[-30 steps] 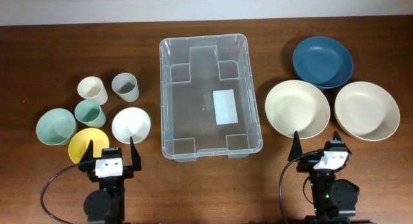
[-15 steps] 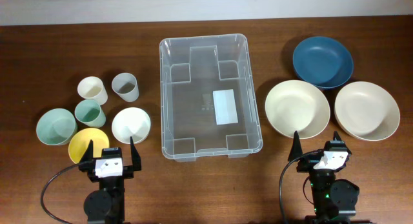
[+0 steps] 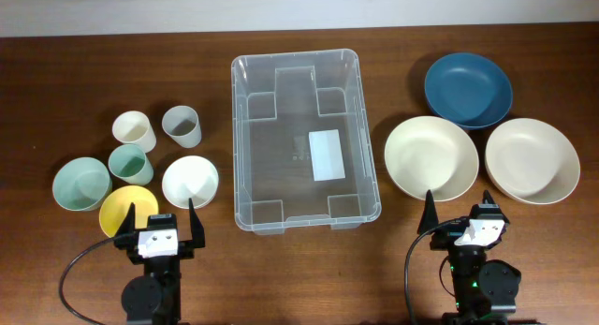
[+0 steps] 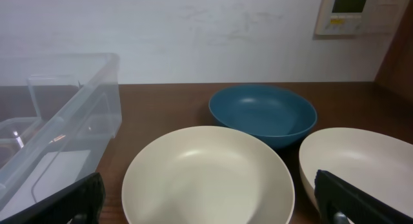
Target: Pack container
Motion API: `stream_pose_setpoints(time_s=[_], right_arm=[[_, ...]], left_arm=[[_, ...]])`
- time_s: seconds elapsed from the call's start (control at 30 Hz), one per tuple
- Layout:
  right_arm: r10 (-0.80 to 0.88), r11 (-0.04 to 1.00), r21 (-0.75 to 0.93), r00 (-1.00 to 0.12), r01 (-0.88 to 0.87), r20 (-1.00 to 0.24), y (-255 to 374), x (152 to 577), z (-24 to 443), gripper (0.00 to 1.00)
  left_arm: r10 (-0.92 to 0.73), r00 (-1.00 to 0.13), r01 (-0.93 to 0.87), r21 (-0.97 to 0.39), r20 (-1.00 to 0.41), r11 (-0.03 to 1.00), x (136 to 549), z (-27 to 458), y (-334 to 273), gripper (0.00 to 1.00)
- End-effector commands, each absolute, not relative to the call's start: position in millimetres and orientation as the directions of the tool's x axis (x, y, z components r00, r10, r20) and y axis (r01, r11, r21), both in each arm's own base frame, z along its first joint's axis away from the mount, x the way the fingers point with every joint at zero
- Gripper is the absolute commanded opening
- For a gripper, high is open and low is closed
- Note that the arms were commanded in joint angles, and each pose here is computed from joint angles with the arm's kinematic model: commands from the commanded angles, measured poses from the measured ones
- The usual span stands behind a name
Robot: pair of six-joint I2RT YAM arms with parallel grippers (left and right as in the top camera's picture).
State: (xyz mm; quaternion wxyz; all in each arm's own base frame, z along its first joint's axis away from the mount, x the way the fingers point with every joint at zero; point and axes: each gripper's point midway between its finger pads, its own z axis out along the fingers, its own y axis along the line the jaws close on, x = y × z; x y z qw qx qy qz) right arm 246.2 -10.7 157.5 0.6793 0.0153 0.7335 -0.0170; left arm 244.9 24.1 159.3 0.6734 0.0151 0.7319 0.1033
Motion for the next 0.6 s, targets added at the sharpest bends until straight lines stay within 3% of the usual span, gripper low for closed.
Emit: stream_pose_setpoints(time_s=[0.0, 0.17, 0.33, 0.57], right_arm=[[0.004, 1.0, 0.002, -0.083, 0.028, -0.997, -7.0, 246.2, 154.6, 0.99], [0.069, 0.997, 0.066, -0.092, 0.032, -0.993, -6.8, 246.6, 152.2, 0.99], [0.134, 0.991, 0.125, -0.191, 0.056, -0.972, -7.9, 249.4, 129.0, 0.99], [0.176, 0.984, 0.154, -0.32, 0.093, -0.931, -9.8, 263.6, 137.4, 0.99]], left_arm=[[0.173, -0.091, -0.125, 0.184, -0.981, 0.975, 244.4, 159.2, 25.9, 1.0], [0.156, -0.09, -0.123, 0.166, -0.984, 0.978, 244.5, 158.8, 25.4, 0.99], [-0.019, -0.08, -0.125, -0.009, -0.997, 0.992, 244.7, 157.1, 23.3, 1.0], [-0.038, -0.16, -0.106, -0.022, -0.986, 0.994, 239.2, 174.9, 19.2, 1.0]])
